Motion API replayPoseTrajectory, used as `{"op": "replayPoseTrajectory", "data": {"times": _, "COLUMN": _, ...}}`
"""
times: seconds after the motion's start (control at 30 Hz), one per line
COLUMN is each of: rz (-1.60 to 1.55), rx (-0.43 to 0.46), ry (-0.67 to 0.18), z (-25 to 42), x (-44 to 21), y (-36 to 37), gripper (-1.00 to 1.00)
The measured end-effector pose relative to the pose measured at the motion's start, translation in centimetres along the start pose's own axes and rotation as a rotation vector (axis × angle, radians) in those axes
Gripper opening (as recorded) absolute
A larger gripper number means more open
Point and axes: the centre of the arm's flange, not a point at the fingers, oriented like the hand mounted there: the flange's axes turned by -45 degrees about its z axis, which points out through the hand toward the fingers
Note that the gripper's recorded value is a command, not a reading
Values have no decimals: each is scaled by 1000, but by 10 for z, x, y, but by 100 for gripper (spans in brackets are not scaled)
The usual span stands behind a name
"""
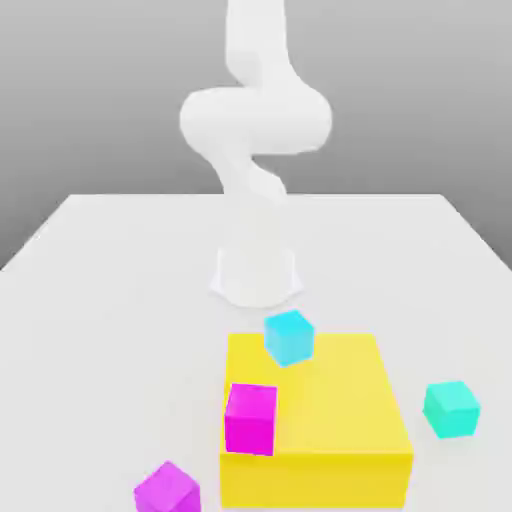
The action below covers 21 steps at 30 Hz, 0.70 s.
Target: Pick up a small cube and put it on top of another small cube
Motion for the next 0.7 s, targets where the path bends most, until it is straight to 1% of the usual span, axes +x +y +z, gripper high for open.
{"op": "replayPoseTrajectory", "data": {"times": 0.17, "rz": -316, "rx": 60, "ry": -141, "z": 104, "x": -17, "y": -58, "gripper": 0}}
{"op": "replayPoseTrajectory", "data": {"times": 0.37, "rz": -689, "rx": 178, "ry": -284, "z": 208, "x": -72, "y": -133, "gripper": 0}}
{"op": "replayPoseTrajectory", "data": {"times": 0.53, "rz": -998, "rx": 315, "ry": -381, "z": 275, "x": -141, "y": -194, "gripper": 0}}
{"op": "replayPoseTrajectory", "data": {"times": 0.7, "rz": -1317, "rx": 497, "ry": -450, "z": 317, "x": -231, "y": -257, "gripper": 0}}
